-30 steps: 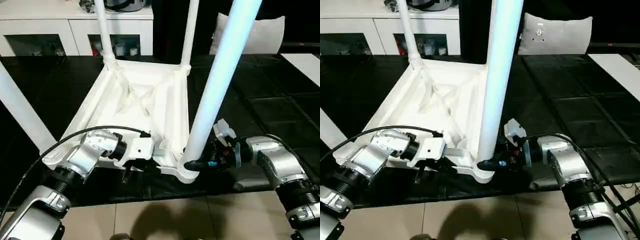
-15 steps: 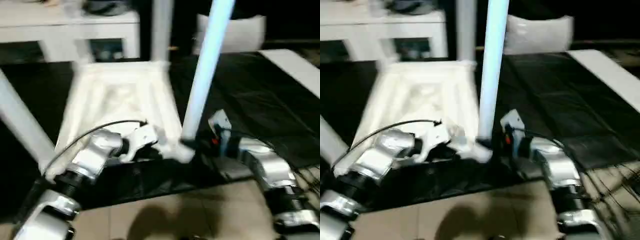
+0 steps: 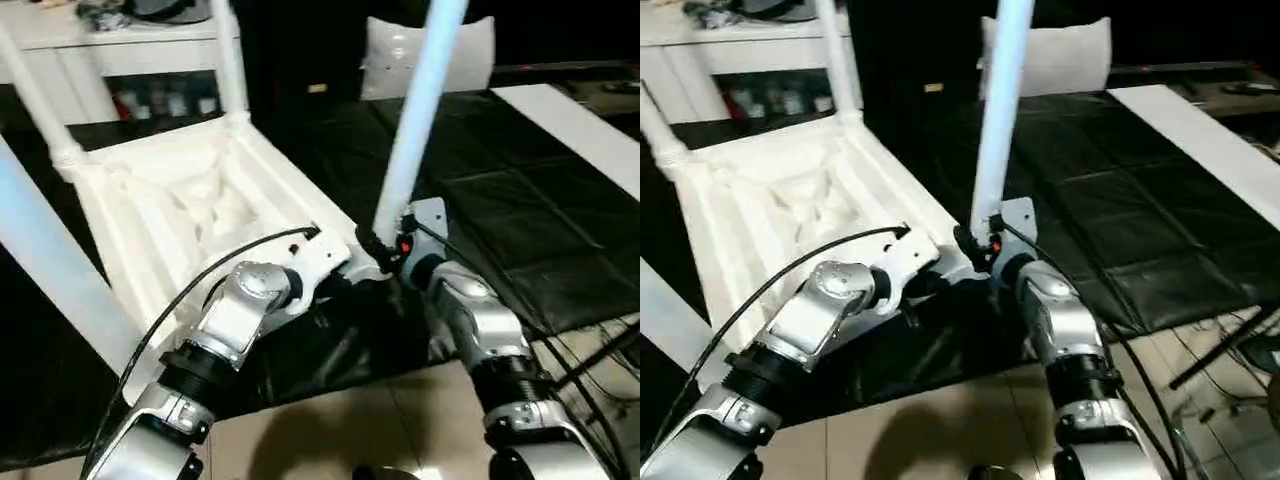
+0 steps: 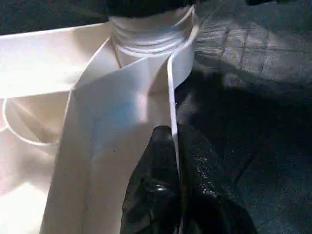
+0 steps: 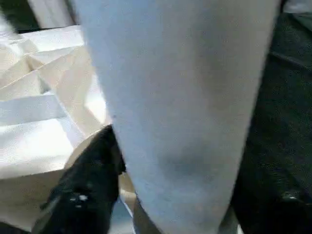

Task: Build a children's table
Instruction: Rotate leg to tighten

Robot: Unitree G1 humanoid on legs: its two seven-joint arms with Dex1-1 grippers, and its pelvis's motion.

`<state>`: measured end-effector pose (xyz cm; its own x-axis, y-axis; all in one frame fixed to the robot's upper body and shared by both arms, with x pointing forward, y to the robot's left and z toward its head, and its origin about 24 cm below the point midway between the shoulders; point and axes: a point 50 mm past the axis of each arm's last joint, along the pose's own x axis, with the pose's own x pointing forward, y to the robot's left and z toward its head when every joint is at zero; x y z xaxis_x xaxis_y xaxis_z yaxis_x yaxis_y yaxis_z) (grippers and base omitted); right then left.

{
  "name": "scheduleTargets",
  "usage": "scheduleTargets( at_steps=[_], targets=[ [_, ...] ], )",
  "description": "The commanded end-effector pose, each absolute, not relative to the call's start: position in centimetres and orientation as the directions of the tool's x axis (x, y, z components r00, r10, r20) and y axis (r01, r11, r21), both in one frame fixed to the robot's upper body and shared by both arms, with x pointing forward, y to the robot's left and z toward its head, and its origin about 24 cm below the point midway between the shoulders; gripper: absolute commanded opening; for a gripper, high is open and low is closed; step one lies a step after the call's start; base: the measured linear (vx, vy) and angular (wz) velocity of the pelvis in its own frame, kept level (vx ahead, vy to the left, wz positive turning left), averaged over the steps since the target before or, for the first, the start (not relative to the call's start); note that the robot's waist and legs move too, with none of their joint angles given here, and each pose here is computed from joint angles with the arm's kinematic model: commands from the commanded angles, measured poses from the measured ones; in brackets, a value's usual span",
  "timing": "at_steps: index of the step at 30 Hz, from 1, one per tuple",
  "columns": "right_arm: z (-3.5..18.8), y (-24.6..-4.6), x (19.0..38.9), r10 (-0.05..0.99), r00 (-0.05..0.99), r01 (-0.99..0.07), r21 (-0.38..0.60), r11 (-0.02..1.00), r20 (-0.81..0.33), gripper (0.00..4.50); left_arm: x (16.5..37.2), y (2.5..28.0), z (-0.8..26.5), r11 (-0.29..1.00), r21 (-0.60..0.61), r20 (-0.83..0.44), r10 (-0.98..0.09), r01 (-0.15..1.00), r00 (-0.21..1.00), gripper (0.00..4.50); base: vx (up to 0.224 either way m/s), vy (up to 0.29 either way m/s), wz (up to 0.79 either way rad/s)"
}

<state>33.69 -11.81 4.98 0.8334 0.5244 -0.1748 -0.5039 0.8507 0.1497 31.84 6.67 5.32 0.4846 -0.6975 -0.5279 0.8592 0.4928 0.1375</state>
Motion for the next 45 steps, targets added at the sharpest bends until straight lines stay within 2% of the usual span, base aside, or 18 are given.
scheduleTargets(
  at_steps=[1,2,4,8,11,13,14,15,19,21,22,23,24,27,31,33,39,45],
  targets=[
    [5.3,-11.4,33.3,0.607,0.781,-0.588,0.154,0.794,-0.144,3.47,32.1,6.1,6.9,0.430,0.220,-0.479,-0.734,0.875,0.481,0.00,0.000,0.000,0.00],
    [5.3,-11.4,33.3,0.607,0.781,-0.588,0.154,0.794,-0.144,3.47,32.1,6.1,6.9,0.430,0.220,-0.479,-0.734,0.875,0.481,0.00,0.000,0.000,0.00],
    [5.9,-13.1,33.0,0.659,0.745,-0.646,0.132,0.752,-0.106,3.66,32.2,7.0,6.6,0.406,0.236,-0.491,-0.734,0.883,0.469,0.00,0.000,0.000,0.00],
    [6.5,-14.7,32.4,0.734,0.670,-0.728,0.090,0.679,-0.111,4.04,32.1,7.9,6.1,0.366,0.229,-0.509,-0.745,0.902,0.431,0.00,0.000,0.000,0.00],
    [7.3,-16.8,31.3,0.838,0.521,-0.844,0.042,0.534,-0.163,4.04,31.7,9.0,5.9,0.247,0.217,-0.523,-0.788,0.944,0.327,0.00,0.000,0.000,0.00],
    [7.5,-17.4,30.7,0.877,0.439,-0.890,0.035,0.454,-0.196,4.04,31.5,9.1,6.1,0.193,0.213,-0.523,-0.806,0.958,0.279,0.00,0.000,0.000,0.00],
    [7.5,-17.5,30.6,0.884,0.421,-0.899,0.037,0.437,-0.203,4.04,31.4,9.1,6.1,0.178,0.211,-0.523,-0.810,0.961,0.265,0.00,0.000,0.000,0.00],
    [7.6,-17.9,30.3,0.903,0.362,-0.924,0.038,0.380,-0.232,4.04,31.0,9.1,6.1,0.100,0.206,-0.534,-0.822,0.973,0.197,0.00,0.000,0.000,0.00],
    [7.6,-18.1,30.2,0.912,0.313,-0.943,0.029,0.332,-0.263,4.04,30.4,9.4,6.0,-0.006,0.193,-0.564,-0.819,0.981,0.106,0.00,0.000,0.000,0.00],
    [7.6,-18.1,30.2,0.923,0.259,-0.959,0.035,0.280,-0.284,4.04,29.7,9.8,5.8,-0.117,0.168,-0.596,-0.803,0.979,0.007,0.00,0.000,0.000,0.00],
    [7.6,-18.1,30.2,0.923,0.259,-0.959,0.035,0.280,-0.284,4.04,29.7,9.8,5.8,-0.117,0.168,-0.596,-0.803,0.979,0.007,0.00,0.000,0.000,0.00],
    [7.6,-17.9,30.1,0.934,0.215,-0.969,0.057,0.240,-0.286,4.04,29.5,9.9,5.8,-0.162,0.158,-0.607,-0.794,0.974,-0.033,0.00,0.000,0.000,0.00],
    [7.7,-17.8,30.0,0.940,0.188,-0.974,0.073,0.217,-0.283,3.79,29.4,10.0,5.8,-0.191,0.150,-0.613,-0.787,0.970,-0.060,0.00,0.000,0.000,0.00],
    [7.7,-17.5,29.8,0.955,0.131,-0.980,0.109,0.165,-0.267,3.68,29.1,10.1,5.8,-0.249,0.140,-0.624,-0.773,0.958,-0.110,0.00,0.000,0.000,0.00],
    [7.6,-17.2,29.4,0.964,0.076,-0.982,0.146,0.116,-0.256,3.28,29.0,10.2,5.8,-0.283,0.136,-0.634,-0.761,0.949,-0.136,0.00,0.000,0.000,0.00],
    [7.3,-16.8,28.9,0.968,0.015,-0.980,0.190,0.064,-0.250,3.03,29.1,10.4,5.8,-0.298,0.136,-0.640,-0.754,0.945,-0.145,0.00,0.000,0.000,0.00],
    [6.9,-16.6,28.1,0.969,-0.066,-0.967,0.254,-0.003,-0.240,2.61,29.3,10.4,5.9,-0.288,0.131,-0.619,-0.771,0.949,-0.149,0.00,0.000,0.000,0.00],
    [6.8,-16.5,27.8,0.971,-0.071,-0.958,0.286,-0.003,-0.229,2.22,29.3,10.6,5.6,-0.237,0.105,-0.596,-0.793,0.966,-0.130,0.00,0.000,0.000,0.00]
  ],
)
